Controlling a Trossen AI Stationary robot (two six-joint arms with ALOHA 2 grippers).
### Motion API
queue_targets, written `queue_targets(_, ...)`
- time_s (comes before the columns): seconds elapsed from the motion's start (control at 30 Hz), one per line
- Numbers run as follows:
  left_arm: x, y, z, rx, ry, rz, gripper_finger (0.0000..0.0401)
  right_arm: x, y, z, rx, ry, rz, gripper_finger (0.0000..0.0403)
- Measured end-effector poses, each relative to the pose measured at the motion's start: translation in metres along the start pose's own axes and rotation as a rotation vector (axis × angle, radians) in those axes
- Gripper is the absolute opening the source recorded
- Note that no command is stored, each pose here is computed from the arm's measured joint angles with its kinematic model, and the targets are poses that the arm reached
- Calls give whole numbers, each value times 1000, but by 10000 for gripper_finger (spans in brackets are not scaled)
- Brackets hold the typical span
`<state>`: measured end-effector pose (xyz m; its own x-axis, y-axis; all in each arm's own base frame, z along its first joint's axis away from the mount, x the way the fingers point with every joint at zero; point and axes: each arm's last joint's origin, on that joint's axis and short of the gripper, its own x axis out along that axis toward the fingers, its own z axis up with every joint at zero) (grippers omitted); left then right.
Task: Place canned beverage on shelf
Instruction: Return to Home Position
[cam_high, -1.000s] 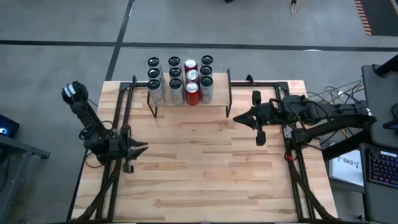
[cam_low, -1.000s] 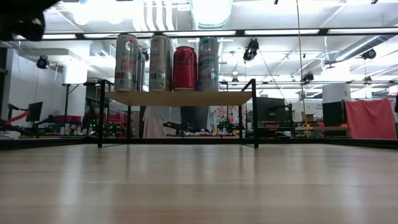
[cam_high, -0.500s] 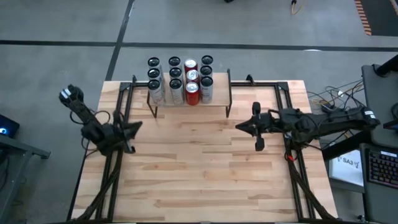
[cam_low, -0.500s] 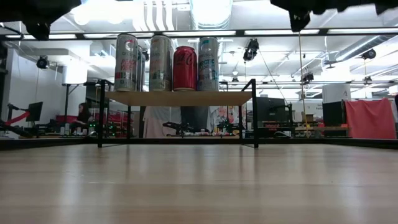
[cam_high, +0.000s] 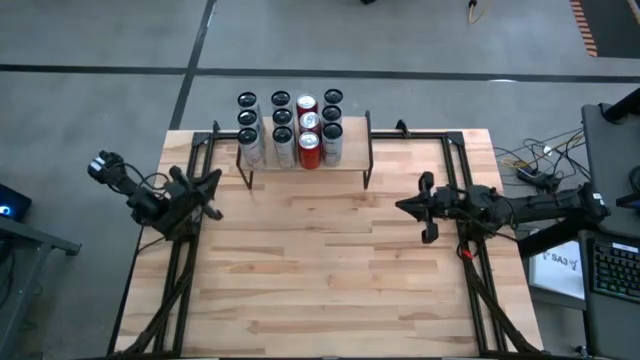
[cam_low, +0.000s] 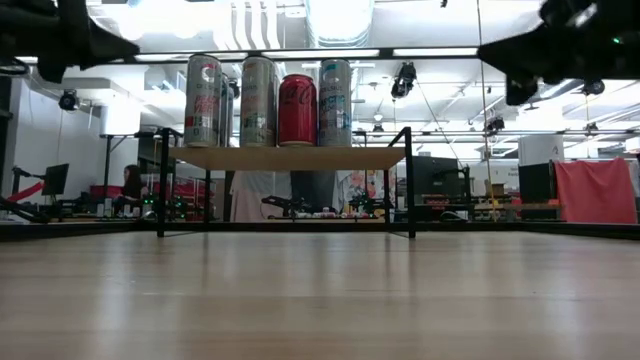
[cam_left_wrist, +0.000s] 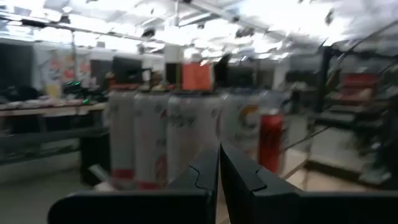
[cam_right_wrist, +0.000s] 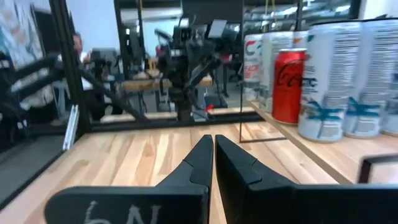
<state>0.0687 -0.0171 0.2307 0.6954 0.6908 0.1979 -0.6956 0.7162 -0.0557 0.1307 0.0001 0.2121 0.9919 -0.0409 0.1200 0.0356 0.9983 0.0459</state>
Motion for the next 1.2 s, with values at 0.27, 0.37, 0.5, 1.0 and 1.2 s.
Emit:
queue_targets(0.27, 0, -8, -11, 50, 69, 22, 0, -34, -3, -20, 7, -69, 0, 9)
queue_targets(0.37, 0, -8, -14, 7, 126, 85, 0, -39, -3, -23, 4, -13, 0, 9)
queue_targets(0.5, 0, -7, -16, -15, 184, 158, 0, -38, -2, -17, -50, 12, 18, 9)
queue_targets(1.0, 0, -10, -16, -91, 172, 155, 0, -37, -9, -28, -93, 71, -212, 9)
queue_targets(1.2, 0, -10, -16, -92, 171, 155, 0, -37, -9, -28, 26, 62, -216, 9)
